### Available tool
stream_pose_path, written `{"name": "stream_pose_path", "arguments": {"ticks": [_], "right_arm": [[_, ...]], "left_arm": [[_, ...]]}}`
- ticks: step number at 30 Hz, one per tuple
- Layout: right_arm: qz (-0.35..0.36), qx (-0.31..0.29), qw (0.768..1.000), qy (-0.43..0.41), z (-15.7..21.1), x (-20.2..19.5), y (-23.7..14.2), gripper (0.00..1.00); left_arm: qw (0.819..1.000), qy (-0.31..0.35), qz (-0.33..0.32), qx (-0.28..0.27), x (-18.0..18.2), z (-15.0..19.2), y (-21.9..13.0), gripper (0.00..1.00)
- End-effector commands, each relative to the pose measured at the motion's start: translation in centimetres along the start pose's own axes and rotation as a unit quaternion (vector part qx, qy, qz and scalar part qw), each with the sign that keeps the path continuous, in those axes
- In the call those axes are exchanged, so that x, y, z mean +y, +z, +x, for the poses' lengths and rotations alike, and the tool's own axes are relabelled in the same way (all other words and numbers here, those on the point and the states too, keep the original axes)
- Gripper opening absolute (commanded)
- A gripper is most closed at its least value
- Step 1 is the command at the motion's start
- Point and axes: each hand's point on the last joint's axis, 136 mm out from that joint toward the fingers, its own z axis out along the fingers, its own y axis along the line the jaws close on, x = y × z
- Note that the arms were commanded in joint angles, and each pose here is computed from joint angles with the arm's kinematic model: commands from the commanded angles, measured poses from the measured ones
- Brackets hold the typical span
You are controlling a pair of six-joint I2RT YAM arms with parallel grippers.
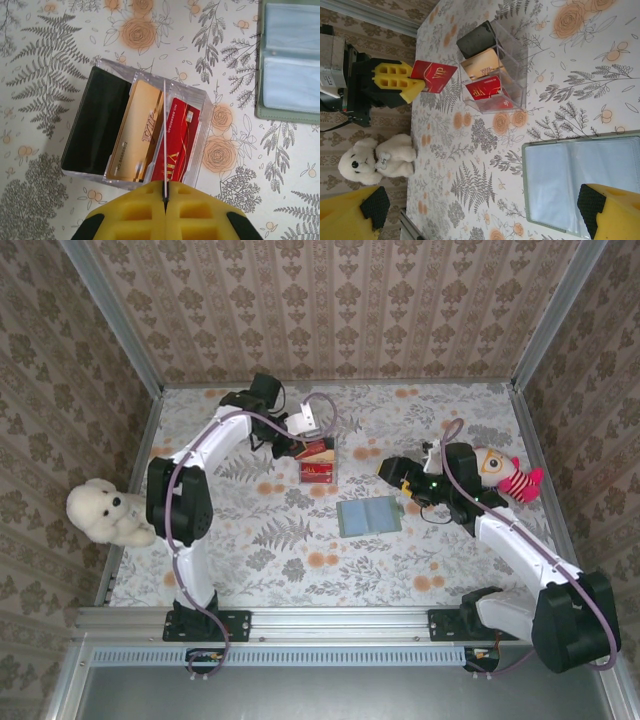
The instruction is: Take the credit cards out of the card holder
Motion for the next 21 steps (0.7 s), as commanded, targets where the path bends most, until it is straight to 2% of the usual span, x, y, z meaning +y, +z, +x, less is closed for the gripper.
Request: {"name": "stream_pose_path", "arguments": {"ticks": [1, 5, 9, 11, 21], "right_arm": [[0.000, 0.010, 1.000, 0.000, 0.8, -0.3, -0.5, 1.00], [-0.002, 0.013, 1.000, 0.000, 1.0, -0.2, -0.5, 1.00], [-0.003, 0.014, 1.000, 0.000, 0.9, -0.2, -0.4, 1.00], [-0.003, 0.015, 1.000, 0.000, 0.9, -0.2, -0.4, 1.00], [-0.006, 0.020, 1.000, 0.006, 1.0, -0.4, 0.1, 1.00]], "left_arm": [[0.998, 0.039, 0.042, 0.012, -1.2, 0.3, 1.1, 0.00], [0.994, 0.067, 0.065, 0.060, -2.4, 1.6, 2.7, 0.00], [0.992, 0.065, 0.062, 0.093, -1.6, 3.0, 3.8, 0.00], [0.989, 0.077, 0.070, 0.104, -2.3, 2.6, 4.6, 0.00], [0.986, 0.092, 0.106, 0.092, -3.0, 2.2, 5.1, 0.00]]}}
